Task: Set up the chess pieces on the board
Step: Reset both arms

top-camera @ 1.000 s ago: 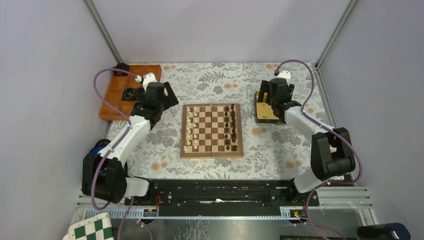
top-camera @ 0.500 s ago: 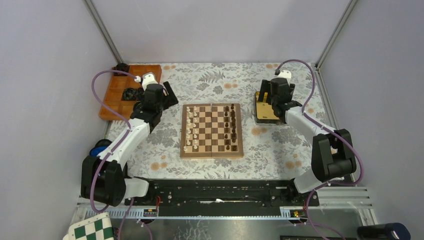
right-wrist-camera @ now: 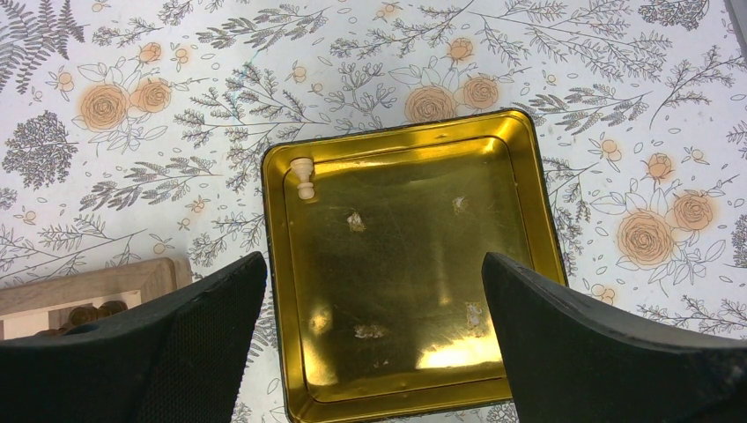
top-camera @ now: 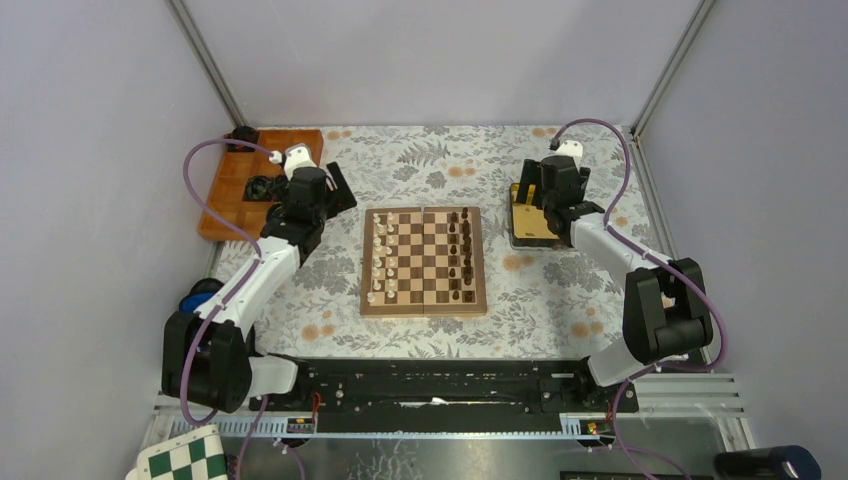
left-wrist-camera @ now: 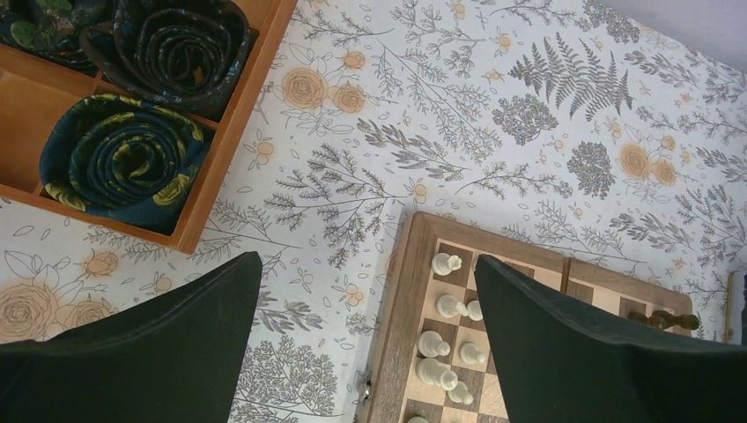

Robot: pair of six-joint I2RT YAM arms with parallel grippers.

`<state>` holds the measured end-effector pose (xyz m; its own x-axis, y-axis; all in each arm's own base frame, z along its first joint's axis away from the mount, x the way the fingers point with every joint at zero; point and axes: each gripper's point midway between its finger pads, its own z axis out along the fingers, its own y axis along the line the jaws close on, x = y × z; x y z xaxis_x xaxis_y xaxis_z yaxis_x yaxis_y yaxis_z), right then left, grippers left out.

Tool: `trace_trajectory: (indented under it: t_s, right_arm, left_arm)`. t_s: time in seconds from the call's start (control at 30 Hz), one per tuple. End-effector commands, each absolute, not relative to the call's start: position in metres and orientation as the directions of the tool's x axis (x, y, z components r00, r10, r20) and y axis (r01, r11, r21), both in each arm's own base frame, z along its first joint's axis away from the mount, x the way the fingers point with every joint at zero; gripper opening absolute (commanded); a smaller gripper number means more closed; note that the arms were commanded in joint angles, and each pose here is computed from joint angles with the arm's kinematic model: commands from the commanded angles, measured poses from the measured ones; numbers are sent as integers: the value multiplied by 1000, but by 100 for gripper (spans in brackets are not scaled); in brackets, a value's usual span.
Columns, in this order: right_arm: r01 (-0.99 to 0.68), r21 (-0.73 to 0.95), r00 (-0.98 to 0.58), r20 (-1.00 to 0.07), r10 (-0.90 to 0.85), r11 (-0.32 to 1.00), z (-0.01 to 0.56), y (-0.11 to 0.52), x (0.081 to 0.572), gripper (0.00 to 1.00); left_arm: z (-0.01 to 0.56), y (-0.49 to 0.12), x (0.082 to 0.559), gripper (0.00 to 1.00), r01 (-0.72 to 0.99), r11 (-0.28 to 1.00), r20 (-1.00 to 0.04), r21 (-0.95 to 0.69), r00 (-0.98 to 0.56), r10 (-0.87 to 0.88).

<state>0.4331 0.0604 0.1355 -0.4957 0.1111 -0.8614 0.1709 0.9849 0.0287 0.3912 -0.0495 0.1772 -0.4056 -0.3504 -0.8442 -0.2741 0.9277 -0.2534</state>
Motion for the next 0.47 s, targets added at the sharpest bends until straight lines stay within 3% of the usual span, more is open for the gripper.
trace_trajectory:
  t_s: [0.0, 0.43]
  right_arm:
    - [185, 32, -453, -884, 114, 982, 156, 55, 434, 100]
    - [191, 33, -448, -886, 117, 981, 157, 55, 436, 100]
  left_arm:
    - [194, -43, 401, 99, -274, 926, -879, -260, -330, -344]
    - [192, -42, 402, 99, -276, 927, -880, -253, -332, -339]
